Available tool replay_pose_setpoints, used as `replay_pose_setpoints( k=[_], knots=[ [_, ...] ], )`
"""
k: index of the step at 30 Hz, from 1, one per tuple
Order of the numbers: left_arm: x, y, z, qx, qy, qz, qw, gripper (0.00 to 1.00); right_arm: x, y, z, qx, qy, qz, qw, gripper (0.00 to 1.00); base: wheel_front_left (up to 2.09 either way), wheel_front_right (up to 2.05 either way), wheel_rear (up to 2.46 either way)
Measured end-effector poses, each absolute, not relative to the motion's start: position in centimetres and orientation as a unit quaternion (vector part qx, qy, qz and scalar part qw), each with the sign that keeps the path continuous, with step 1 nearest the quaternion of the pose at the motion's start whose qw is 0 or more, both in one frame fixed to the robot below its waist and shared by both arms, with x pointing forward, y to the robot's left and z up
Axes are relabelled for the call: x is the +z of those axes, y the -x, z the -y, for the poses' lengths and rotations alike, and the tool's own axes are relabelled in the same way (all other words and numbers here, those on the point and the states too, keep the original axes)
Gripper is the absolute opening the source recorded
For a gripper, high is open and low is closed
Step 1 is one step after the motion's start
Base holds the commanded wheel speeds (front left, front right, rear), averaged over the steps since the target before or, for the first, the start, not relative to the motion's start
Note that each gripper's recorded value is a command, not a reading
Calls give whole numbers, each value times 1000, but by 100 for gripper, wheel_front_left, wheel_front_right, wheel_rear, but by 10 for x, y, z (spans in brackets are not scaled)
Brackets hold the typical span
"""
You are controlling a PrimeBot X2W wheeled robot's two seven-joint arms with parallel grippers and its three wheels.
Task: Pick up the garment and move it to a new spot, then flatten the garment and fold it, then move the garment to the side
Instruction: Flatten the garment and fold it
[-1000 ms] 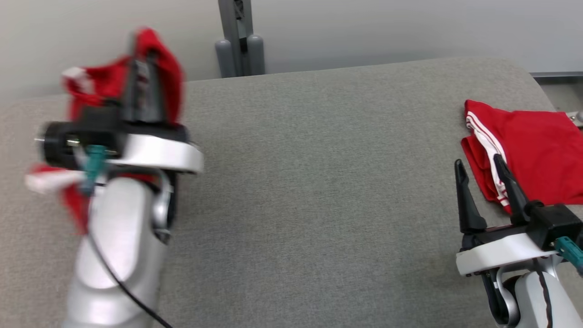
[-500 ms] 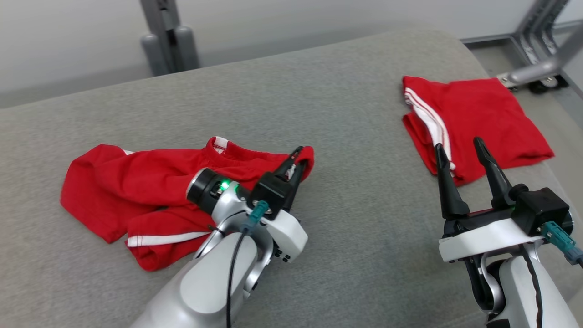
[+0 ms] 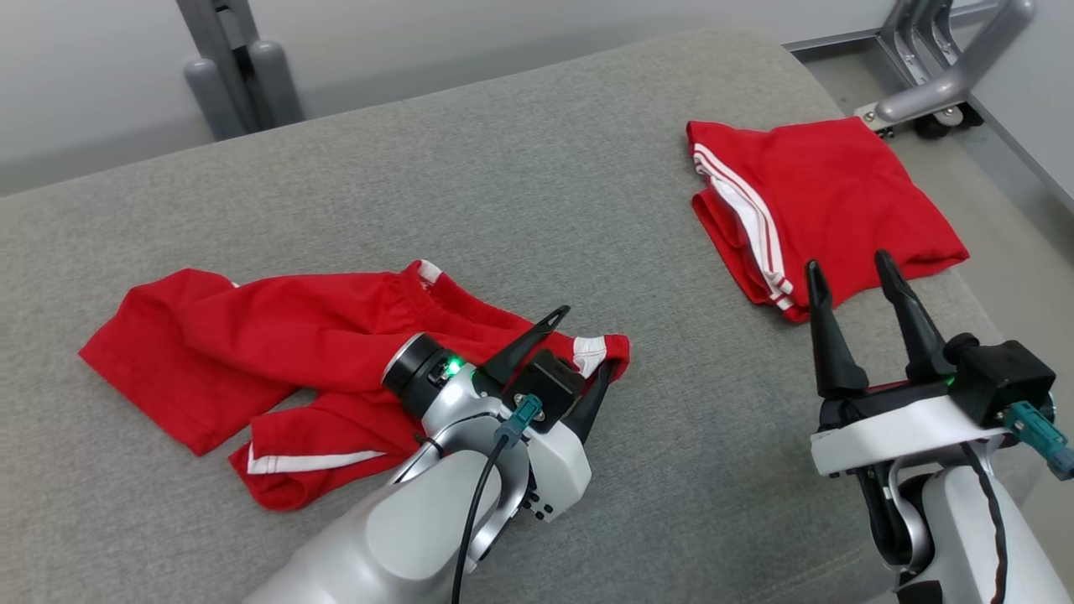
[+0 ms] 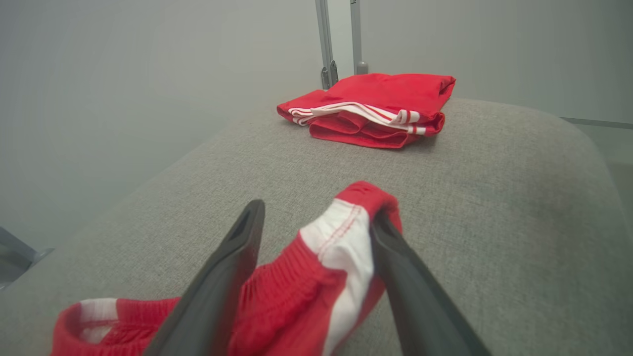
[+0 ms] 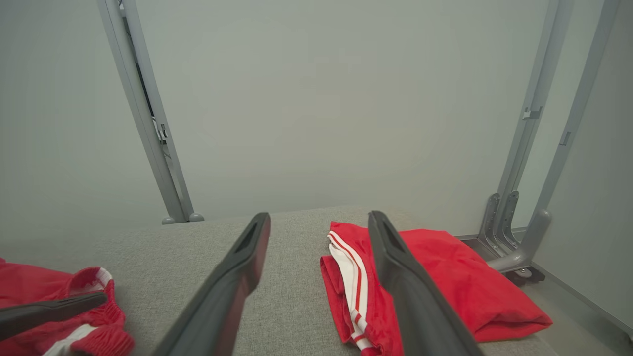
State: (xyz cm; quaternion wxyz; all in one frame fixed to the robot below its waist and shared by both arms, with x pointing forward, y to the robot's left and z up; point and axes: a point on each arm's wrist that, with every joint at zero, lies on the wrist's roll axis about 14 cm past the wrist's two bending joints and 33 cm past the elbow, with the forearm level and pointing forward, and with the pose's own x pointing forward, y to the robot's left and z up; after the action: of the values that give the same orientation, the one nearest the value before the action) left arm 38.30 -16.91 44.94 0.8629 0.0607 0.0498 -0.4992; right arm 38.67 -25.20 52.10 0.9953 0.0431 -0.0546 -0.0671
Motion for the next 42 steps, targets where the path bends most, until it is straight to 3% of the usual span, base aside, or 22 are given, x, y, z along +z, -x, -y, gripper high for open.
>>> replay_pose_setpoints(
  k=[15,20,26,34,42],
  knots=[
    [467,-401,129,-438,-52,-55,896,100,532,-409,221,-21,-43,75,996,100,0,0,0],
    [504,-431,95,-351,-18,-15,936,100,534,-415,203,6,-41,77,996,100,0,0,0],
    [541,-456,-2,-203,31,44,978,100,535,-419,180,41,-39,79,995,100,0,0,0],
    [524,-424,-102,-62,73,38,995,100,531,-417,163,67,-38,74,994,100,0,0,0],
    [484,-396,-118,-44,87,-14,995,100,533,-418,152,83,-38,76,993,100,0,0,0]
  ],
)
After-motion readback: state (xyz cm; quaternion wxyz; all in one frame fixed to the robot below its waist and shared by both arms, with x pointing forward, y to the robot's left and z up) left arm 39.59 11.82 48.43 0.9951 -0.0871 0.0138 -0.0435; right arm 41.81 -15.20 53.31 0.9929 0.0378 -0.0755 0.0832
